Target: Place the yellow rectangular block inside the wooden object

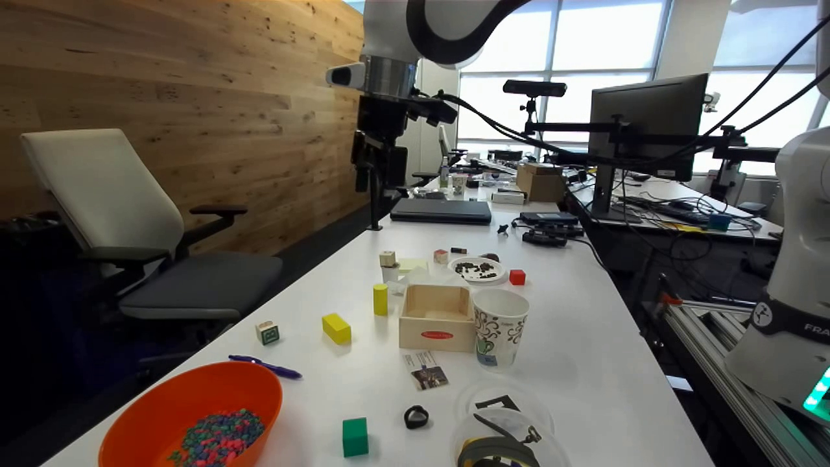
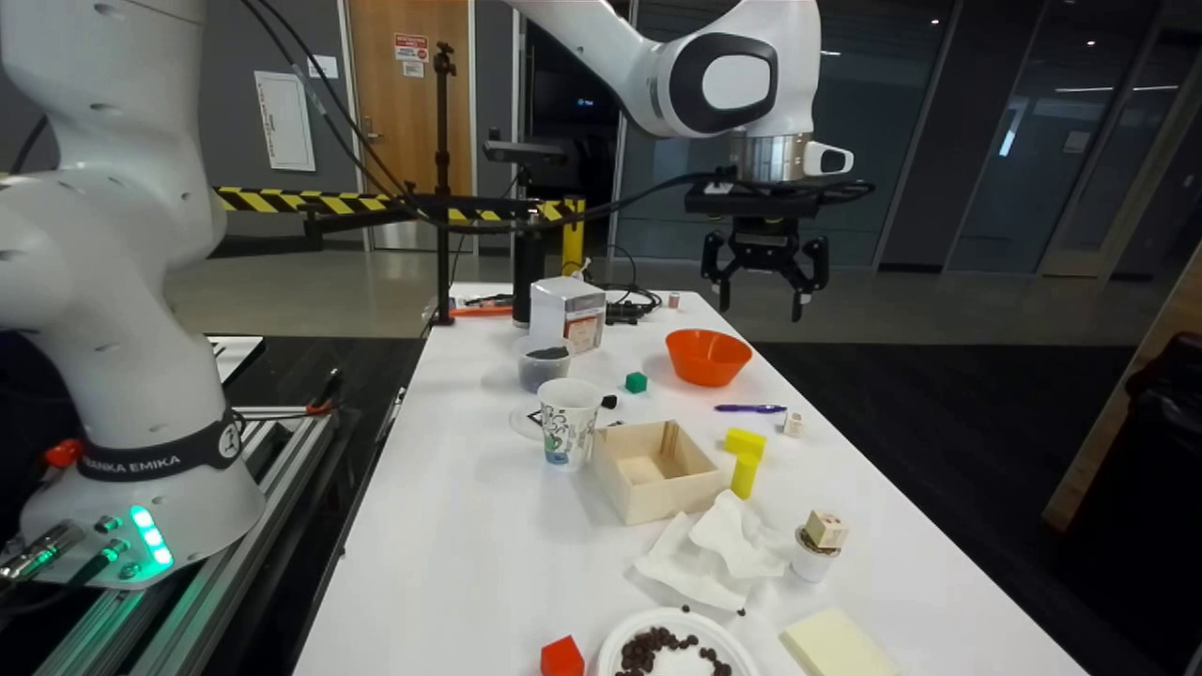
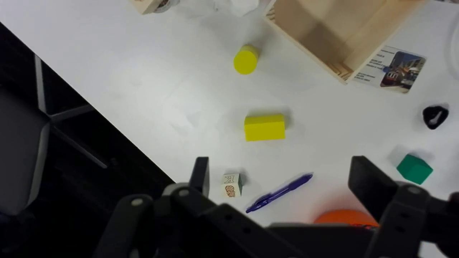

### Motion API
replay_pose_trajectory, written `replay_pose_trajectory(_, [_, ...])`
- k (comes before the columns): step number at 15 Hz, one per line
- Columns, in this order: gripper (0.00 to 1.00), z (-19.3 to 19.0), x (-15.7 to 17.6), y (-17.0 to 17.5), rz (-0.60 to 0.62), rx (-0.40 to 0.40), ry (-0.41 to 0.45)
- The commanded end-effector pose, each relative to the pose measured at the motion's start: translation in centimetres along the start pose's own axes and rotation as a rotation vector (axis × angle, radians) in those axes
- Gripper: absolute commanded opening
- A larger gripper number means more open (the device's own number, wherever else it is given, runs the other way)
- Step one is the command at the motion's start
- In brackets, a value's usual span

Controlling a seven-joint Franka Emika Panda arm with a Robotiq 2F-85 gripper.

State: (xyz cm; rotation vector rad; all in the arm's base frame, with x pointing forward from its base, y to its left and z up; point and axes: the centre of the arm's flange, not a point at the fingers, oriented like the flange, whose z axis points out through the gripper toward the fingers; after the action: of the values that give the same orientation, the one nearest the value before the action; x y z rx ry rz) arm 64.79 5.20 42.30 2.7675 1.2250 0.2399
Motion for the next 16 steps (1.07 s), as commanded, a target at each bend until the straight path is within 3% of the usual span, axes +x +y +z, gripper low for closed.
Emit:
replay_pose_trajectory(1, [1.00, 1.0, 1.7, 0.5, -0.159, 0.024, -0.019])
replay_pose_trajectory(3, [1.00, 1.8, 2.0, 0.6, -0.182, 0.037, -0.055])
replay_pose_trajectory(4, [1.00, 1.6, 0.9, -0.5, -0.138, 0.030, -0.023])
replay_pose_trajectory(8, [1.00, 2.3, 1.2, -0.2, -0.155, 0.043, -0.038])
replay_pose_trajectory(10, [1.00, 4.0, 1.7, 0.8, -0.186, 0.038, 0.003])
replay_pose_trajectory(16, [1.00, 8.9, 4.2, 2.7, -0.266, 0.062, 0.005])
